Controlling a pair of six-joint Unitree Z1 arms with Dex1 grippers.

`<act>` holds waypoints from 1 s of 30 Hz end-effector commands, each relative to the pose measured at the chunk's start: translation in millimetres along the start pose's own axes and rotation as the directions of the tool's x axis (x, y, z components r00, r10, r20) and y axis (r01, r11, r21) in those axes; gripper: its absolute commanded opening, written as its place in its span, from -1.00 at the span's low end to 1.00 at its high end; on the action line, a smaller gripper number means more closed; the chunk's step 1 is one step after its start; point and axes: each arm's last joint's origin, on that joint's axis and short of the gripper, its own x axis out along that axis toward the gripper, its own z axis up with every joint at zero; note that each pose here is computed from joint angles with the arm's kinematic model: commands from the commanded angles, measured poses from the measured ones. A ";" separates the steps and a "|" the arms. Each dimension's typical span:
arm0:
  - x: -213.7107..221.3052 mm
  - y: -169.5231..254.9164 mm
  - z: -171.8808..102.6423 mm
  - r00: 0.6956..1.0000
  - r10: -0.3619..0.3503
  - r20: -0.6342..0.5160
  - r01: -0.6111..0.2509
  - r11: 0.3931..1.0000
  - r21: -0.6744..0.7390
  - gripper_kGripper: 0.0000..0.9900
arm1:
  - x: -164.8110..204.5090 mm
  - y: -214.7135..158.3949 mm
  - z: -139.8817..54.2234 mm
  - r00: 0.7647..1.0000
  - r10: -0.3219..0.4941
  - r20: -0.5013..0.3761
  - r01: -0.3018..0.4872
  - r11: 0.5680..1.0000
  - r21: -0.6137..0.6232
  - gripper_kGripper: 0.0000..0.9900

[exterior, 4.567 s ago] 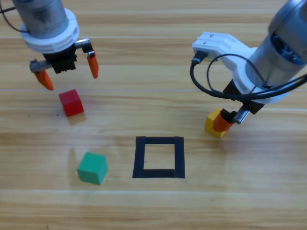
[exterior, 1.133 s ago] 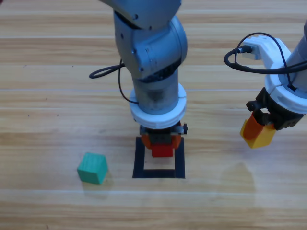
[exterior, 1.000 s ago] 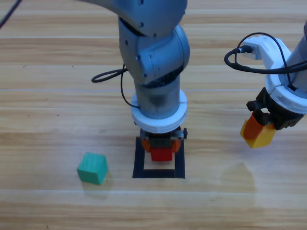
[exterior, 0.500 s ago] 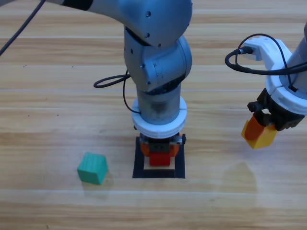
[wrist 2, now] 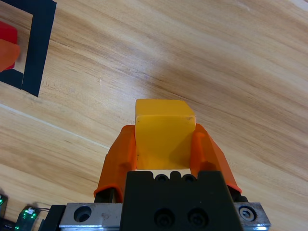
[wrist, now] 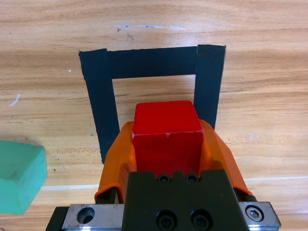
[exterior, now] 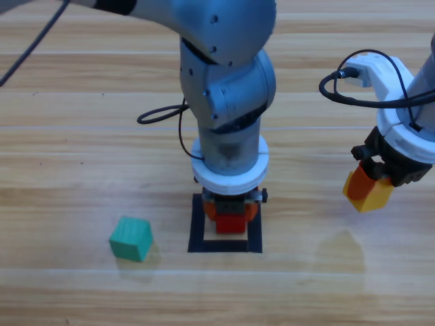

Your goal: Stack the blocks in the rectangular block: red at the bottom, yellow in the middle, green on top

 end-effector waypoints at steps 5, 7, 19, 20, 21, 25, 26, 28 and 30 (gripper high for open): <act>31.4 -10.4 -11.1 0.998 0.057 -0.027 -0.056 0.998 0.021 -0.89 | -1.6 1.7 -10.9 1.000 -0.011 -0.022 0.011 1.000 -0.018 -1.00; 32.1 -10.6 -11.0 0.998 0.057 -0.027 -0.056 0.998 0.021 -0.89 | -1.9 1.8 -10.6 1.000 -0.011 -0.020 0.011 1.000 -0.018 -1.00; 26.5 -10.6 -13.8 0.998 0.051 -0.021 -0.051 0.999 0.002 0.93 | -0.8 2.3 -10.5 1.000 -0.013 -0.023 0.013 1.000 -0.021 -1.00; 24.6 -10.4 -14.5 0.999 0.050 -0.019 -0.050 0.999 0.003 0.99 | -0.8 2.3 -10.5 1.000 -0.013 -0.023 0.013 1.000 -0.021 -1.00; 23.2 -10.2 -14.4 0.999 0.048 -0.016 -0.048 0.999 0.002 1.00 | -0.8 2.3 -10.5 1.000 -0.013 -0.023 0.013 1.000 -0.021 -1.00; 13.5 -7.4 -14.7 0.999 0.040 -0.002 -0.040 0.999 -0.005 1.00 | -1.0 2.9 -10.3 1.000 -0.012 -0.021 0.012 1.000 -0.023 -1.00; 10.9 -6.7 -14.9 0.999 0.038 0.001 -0.038 0.999 -0.007 1.00 | -1.0 3.8 -10.6 1.000 -0.015 -0.021 0.014 1.000 -0.026 -1.00; 3.4 -5.9 -14.2 1.000 0.027 0.016 -0.027 1.000 -0.008 1.00 | -1.7 7.9 -11.8 1.000 -0.022 -0.015 0.021 0.999 -0.030 -1.00; -15.7 -5.1 -11.4 0.998 0.002 0.058 -0.001 1.000 -0.013 1.00 | -3.8 13.2 -13.3 1.000 -0.024 -0.008 0.024 0.999 -0.033 -1.00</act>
